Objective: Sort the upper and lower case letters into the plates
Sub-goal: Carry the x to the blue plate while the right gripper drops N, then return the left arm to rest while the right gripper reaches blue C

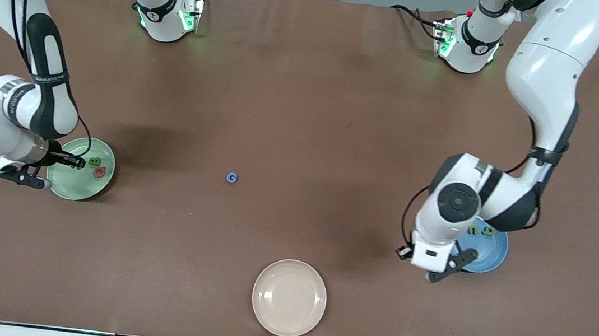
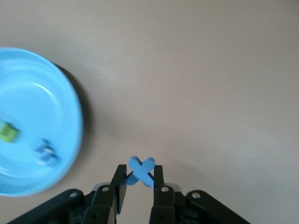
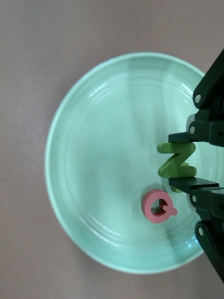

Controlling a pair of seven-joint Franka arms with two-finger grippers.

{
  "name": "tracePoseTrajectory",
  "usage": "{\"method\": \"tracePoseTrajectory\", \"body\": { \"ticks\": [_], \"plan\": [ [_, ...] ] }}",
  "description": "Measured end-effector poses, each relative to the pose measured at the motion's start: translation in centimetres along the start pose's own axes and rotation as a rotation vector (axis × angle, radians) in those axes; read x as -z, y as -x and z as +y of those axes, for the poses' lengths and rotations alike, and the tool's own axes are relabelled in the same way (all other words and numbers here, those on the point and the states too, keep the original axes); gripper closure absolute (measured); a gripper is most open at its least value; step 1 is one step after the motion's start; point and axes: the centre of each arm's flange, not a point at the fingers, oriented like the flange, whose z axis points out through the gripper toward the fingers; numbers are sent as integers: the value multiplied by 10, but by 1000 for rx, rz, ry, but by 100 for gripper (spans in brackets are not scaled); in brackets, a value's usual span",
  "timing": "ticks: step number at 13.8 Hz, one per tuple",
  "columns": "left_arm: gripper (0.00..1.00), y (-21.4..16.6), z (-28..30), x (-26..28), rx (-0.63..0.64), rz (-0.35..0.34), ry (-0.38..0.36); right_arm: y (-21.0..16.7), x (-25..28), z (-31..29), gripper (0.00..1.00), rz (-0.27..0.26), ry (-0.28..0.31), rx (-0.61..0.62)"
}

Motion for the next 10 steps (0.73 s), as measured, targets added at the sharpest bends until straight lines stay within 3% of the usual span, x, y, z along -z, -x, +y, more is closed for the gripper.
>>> {"method": "tracePoseTrajectory", "body": {
  "ticks": [2,6,9,10],
  "plan": [
    [73,-14,-26,-16,7,-27,-43,5,-8,-2,67,-2,1,6],
    [73,-47,-88,-45,8,-68,-96,6,-1,-10,29,-27,-8,23],
    [72,-70,-131,-59,20,-96,-114,8,40,-67,0,-39,-23,-38],
    [68,-72,-136,-61,18,-101,-116,15,52,-105,0,-42,-21,-85]
  ]
}}
